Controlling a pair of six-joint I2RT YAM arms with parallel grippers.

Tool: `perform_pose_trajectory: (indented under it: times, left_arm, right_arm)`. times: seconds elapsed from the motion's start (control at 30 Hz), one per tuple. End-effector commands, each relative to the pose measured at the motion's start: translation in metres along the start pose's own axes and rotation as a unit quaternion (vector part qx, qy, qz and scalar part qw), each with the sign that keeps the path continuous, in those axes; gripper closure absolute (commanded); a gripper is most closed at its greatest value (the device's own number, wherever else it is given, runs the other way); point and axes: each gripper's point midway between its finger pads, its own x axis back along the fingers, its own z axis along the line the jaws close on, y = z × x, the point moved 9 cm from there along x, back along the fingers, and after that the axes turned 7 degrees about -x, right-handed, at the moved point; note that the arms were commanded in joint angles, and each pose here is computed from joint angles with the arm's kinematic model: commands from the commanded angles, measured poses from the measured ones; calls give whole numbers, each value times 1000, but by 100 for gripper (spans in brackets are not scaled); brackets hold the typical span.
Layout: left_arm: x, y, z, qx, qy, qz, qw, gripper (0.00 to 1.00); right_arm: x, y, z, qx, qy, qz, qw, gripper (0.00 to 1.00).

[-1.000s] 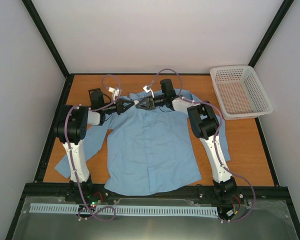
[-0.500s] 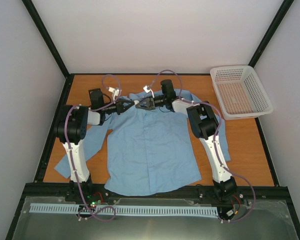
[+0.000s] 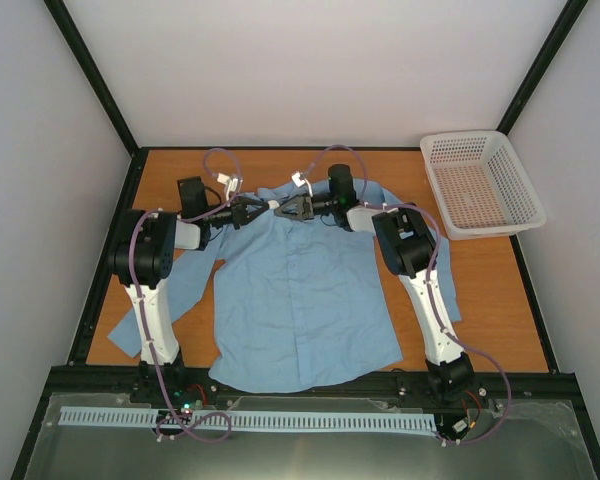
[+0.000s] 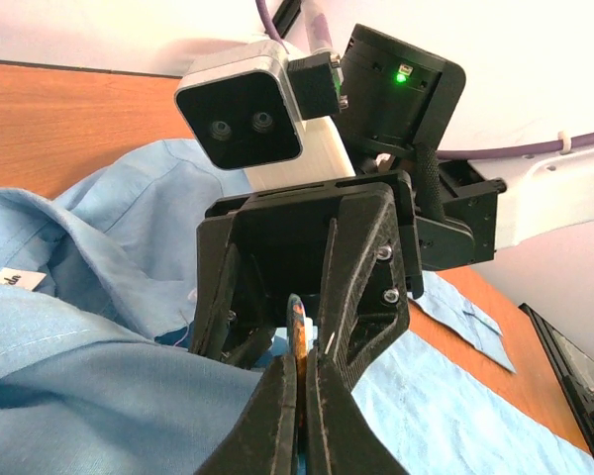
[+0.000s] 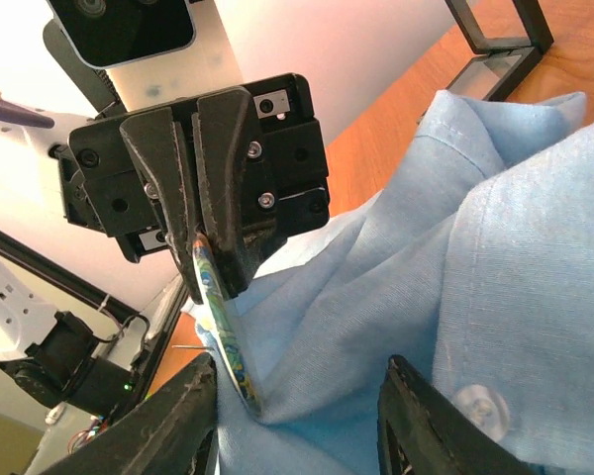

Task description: Pin the brooch onto the clothing

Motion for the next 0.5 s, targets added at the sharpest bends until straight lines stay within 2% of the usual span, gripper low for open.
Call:
perform_pose_trajectory:
  times: [0.0, 0.47]
  left_arm:
    - [1, 11, 1, -29, -19, -9, 999, 99]
    - [0, 9, 1, -23, -23, -8, 999, 99]
  right_arm:
    - [1, -3, -7, -1, 10, -9, 1000, 57]
    - [-7, 2, -11, -6, 17, -8, 1000, 58]
